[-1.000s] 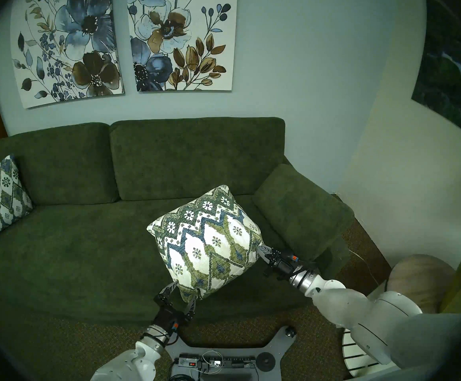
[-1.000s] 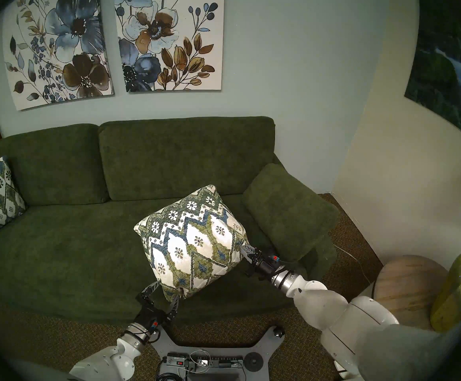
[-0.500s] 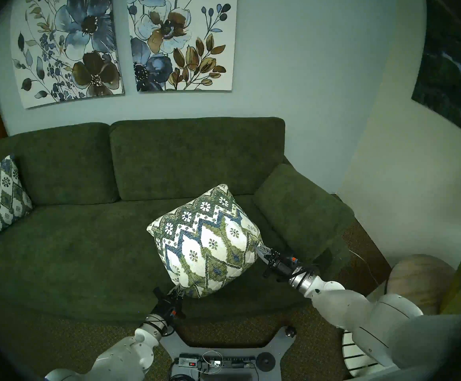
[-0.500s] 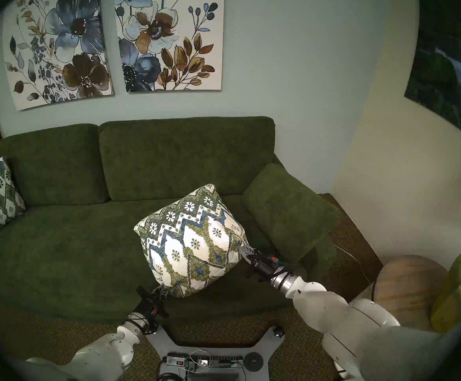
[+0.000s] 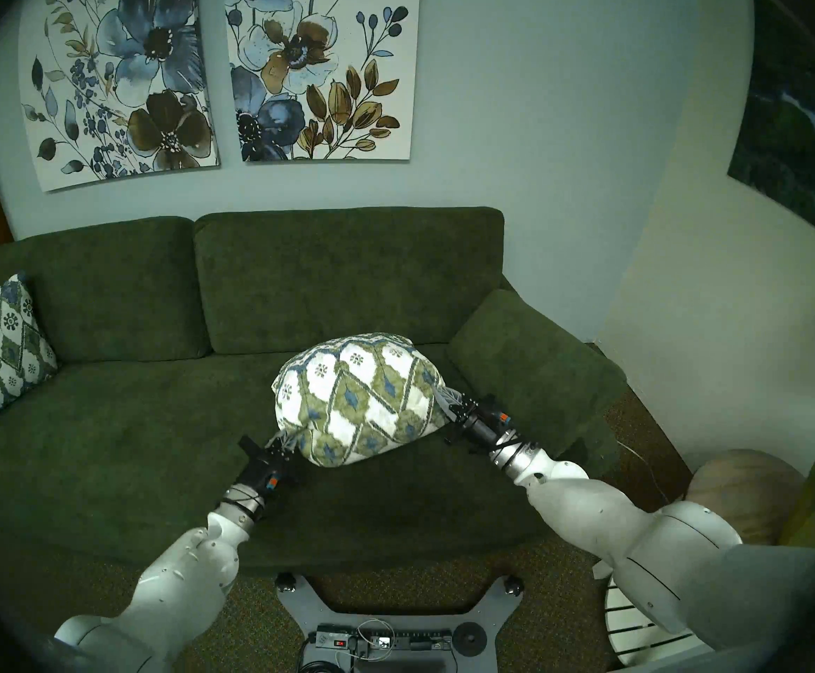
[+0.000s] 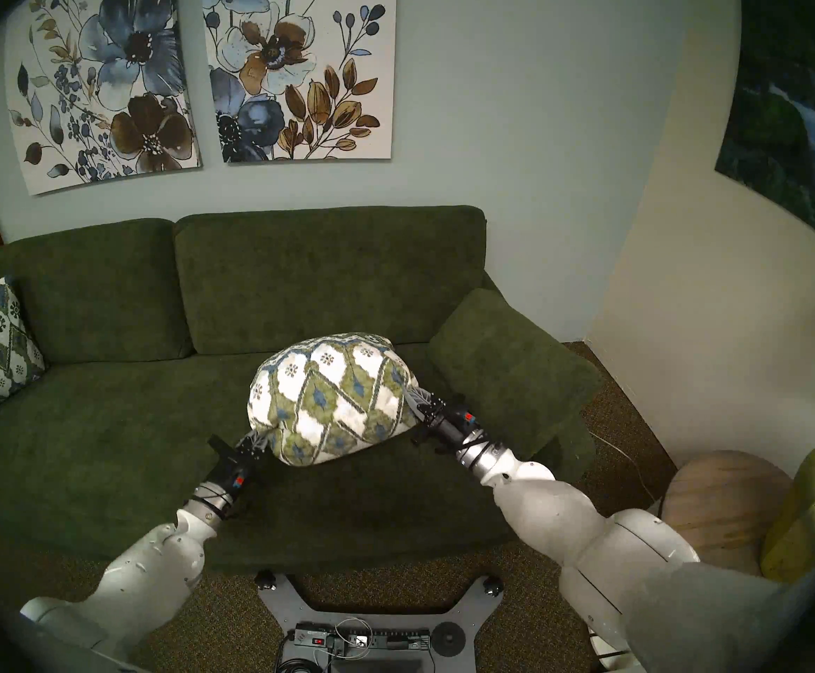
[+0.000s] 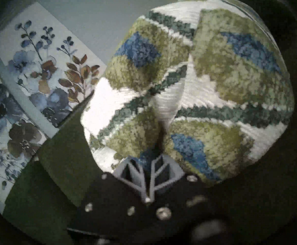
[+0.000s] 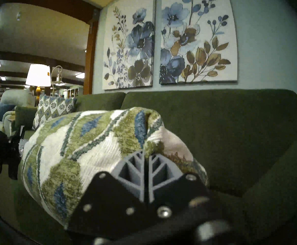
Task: Fluff a cushion
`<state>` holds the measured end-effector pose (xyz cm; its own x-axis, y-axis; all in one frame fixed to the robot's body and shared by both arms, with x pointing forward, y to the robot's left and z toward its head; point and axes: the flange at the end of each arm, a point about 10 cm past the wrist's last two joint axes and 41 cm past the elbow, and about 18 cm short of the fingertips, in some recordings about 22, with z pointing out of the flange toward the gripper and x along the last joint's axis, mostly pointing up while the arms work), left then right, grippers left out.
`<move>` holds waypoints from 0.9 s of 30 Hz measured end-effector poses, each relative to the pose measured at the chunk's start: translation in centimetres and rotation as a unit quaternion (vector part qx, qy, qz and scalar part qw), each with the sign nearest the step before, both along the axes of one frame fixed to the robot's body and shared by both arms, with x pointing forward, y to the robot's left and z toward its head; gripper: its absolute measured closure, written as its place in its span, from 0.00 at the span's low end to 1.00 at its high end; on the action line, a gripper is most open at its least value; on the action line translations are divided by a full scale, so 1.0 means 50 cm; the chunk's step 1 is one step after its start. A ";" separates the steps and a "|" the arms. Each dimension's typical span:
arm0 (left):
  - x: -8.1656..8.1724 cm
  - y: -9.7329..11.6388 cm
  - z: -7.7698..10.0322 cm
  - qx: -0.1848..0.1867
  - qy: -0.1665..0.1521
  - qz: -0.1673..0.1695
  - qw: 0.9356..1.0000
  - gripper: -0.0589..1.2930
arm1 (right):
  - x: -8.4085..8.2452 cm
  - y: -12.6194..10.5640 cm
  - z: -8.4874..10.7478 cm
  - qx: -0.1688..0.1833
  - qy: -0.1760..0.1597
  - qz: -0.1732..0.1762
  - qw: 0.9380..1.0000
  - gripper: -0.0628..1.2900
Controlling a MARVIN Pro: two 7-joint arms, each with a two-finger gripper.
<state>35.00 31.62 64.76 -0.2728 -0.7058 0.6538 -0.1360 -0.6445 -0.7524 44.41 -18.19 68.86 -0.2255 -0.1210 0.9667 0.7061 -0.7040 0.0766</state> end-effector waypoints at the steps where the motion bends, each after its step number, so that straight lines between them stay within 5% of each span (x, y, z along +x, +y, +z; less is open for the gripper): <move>1: 0.014 0.007 0.018 0.001 -0.014 0.001 1.000 0.97 | 0.012 0.007 0.015 0.007 -0.009 -0.001 1.000 0.98; 13: 0.132 0.057 0.210 0.011 -0.146 0.004 0.989 0.97 | 0.114 0.044 0.184 0.072 -0.104 -0.013 0.992 0.98; 18: 0.173 0.052 0.302 0.013 -0.207 -0.012 0.978 0.97 | 0.151 0.059 0.272 0.098 -0.152 -0.011 0.983 0.98; 27: 0.208 0.013 0.408 0.024 -0.280 -0.054 0.958 0.97 | 0.182 0.061 0.361 0.115 -0.200 -0.009 0.973 0.98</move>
<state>45.38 32.25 85.16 -0.6440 -0.6798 0.3508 0.2336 -0.6115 -0.7560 53.52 -15.12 86.92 -0.5826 -0.3159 0.7489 0.6392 -0.7472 0.1820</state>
